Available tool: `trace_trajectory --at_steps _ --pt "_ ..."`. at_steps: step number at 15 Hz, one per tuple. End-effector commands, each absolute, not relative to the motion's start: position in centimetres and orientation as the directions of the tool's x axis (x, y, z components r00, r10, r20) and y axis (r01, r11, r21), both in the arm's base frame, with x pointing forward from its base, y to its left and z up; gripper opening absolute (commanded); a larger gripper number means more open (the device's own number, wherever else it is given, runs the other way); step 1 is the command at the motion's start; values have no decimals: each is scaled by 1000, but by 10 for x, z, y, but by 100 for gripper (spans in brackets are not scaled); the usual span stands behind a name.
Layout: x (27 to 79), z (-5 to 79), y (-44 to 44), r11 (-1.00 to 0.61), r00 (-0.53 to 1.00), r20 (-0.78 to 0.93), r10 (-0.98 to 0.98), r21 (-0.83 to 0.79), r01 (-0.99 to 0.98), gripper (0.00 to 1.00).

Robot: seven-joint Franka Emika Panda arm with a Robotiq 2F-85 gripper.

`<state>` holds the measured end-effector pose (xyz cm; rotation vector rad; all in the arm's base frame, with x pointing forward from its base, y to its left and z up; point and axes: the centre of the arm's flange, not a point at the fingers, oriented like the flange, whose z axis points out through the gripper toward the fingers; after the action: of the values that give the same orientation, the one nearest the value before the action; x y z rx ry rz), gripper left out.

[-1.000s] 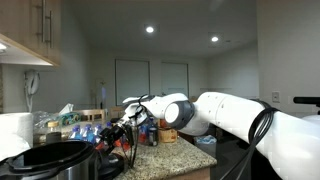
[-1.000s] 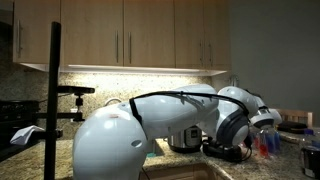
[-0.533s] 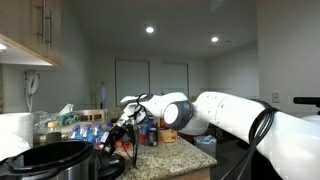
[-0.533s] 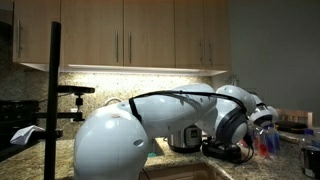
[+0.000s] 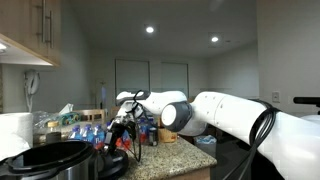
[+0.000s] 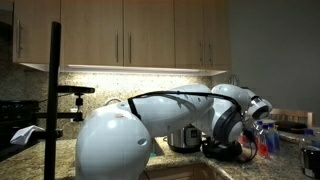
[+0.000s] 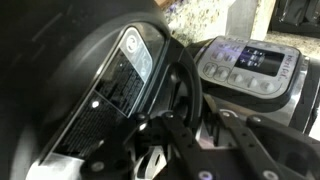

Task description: Put the lid on the cooker

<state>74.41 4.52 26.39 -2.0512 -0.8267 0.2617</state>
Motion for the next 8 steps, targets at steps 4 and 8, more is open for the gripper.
trace_trajectory --at_steps 4,8 --pt "755 311 58 -306 588 143 796 -743 596 10" --pt "766 297 33 -199 491 208 846 -732 652 10"
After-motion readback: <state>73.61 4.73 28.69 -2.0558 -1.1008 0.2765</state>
